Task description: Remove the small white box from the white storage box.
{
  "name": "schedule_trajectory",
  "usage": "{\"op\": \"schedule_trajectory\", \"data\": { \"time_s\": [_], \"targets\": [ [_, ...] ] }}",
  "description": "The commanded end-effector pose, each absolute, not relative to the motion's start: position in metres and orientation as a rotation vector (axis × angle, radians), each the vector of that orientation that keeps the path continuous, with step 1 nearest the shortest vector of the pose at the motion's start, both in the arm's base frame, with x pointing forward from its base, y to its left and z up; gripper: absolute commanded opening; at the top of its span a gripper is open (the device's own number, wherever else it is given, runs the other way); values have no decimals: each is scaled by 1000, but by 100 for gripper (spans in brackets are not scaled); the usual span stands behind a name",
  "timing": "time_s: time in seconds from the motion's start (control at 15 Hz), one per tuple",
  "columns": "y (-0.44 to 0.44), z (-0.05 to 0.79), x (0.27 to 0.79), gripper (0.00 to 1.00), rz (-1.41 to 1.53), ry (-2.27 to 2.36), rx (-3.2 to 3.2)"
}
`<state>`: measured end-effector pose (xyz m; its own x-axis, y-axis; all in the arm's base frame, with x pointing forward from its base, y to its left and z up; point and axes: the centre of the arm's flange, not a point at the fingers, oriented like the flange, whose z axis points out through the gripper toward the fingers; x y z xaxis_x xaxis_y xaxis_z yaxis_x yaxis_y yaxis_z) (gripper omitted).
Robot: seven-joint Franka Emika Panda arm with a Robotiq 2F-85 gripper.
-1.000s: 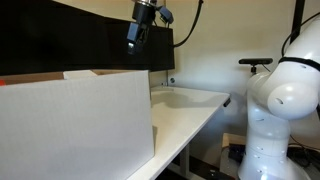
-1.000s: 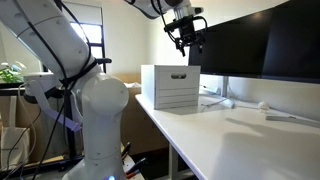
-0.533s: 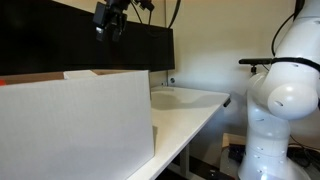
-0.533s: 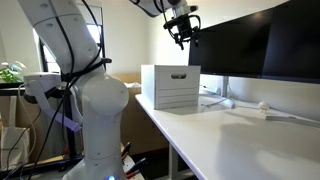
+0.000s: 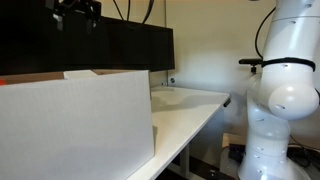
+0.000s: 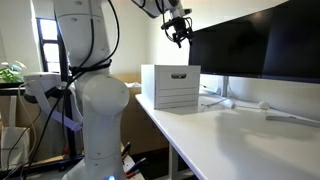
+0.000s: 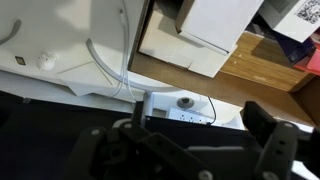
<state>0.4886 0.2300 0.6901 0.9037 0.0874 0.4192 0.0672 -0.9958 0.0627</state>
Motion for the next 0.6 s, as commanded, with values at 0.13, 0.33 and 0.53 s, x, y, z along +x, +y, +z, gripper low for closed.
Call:
{"op": "schedule_trajectory", "data": {
  "time_s": [0.13, 0.33, 0.53],
  "targets": [
    [294, 700, 490, 100, 619, -135, 3020],
    [344, 689, 473, 100, 602, -296, 2980],
    [379, 671, 460, 100, 568, -459, 2951]
  ]
}}
